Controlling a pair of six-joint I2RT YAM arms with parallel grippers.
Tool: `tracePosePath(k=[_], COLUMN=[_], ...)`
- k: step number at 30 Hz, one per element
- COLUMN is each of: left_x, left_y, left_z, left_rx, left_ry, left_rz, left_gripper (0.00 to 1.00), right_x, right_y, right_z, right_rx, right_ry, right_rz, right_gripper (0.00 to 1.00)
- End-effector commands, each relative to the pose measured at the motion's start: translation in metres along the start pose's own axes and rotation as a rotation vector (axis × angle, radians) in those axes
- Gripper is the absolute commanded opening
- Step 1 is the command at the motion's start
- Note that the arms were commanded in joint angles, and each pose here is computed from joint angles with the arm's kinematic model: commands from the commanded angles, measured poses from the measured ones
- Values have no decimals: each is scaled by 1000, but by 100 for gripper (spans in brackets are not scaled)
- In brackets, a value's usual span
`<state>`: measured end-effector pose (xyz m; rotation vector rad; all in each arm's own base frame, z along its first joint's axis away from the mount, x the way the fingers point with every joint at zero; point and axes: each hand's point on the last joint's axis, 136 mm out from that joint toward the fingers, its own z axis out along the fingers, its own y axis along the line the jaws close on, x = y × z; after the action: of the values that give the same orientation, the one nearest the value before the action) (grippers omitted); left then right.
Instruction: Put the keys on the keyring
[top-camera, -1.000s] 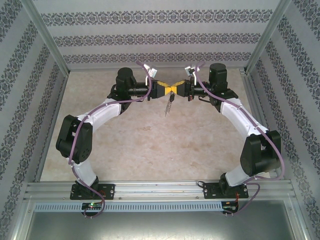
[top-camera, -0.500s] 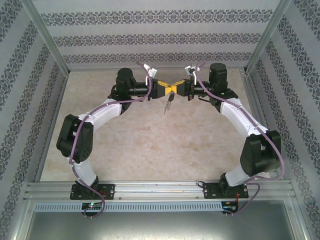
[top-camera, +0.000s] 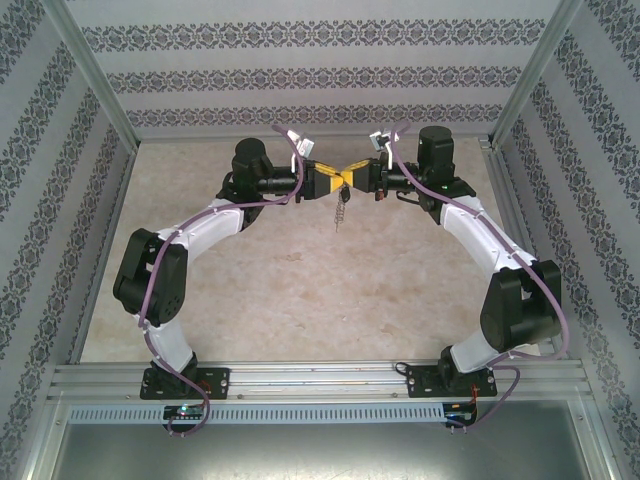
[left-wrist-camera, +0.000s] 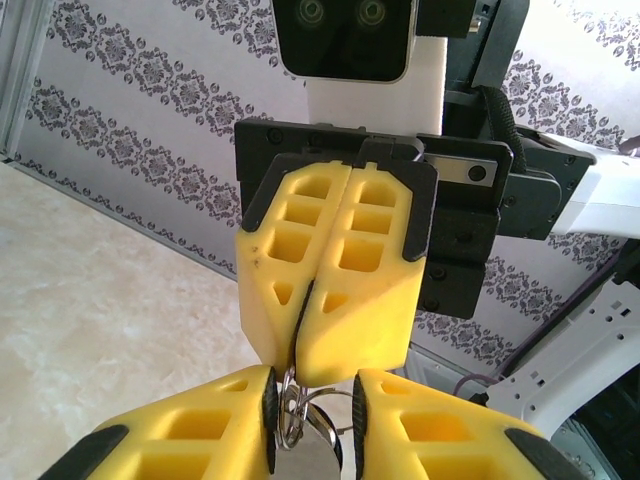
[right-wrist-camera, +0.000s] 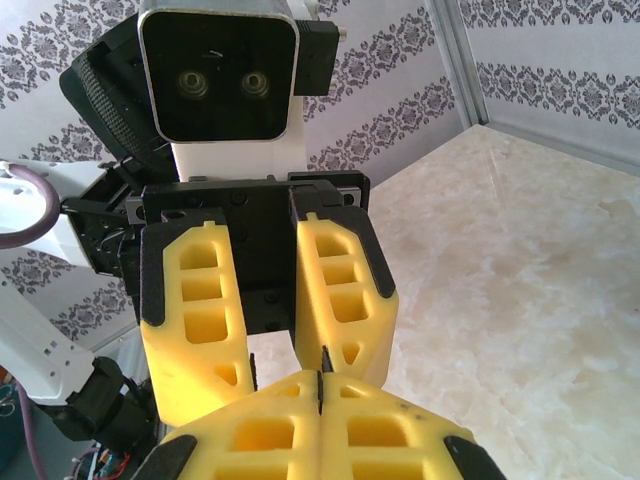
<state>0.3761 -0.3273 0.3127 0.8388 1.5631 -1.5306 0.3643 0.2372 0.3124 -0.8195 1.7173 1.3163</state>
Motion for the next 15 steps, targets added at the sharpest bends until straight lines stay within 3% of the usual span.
tracePosePath(k=[1,13,15], left_x=[10,1,-1], left_y=[-19,-19,-20], left_z=[10,10,10], left_rx=[93,82,84], left_ry=[31,-9,-19], left_rz=[42,69,76], left_gripper=[25,0,0], right_x=[-8,-7,-9], right_y=[-5,-3,-2], right_z=[2,1,0], right_rx=[18,17,28], right_ry=[-24,-26,-34], right_rz=[-42,-42,-41], right_gripper=[0,0,0])
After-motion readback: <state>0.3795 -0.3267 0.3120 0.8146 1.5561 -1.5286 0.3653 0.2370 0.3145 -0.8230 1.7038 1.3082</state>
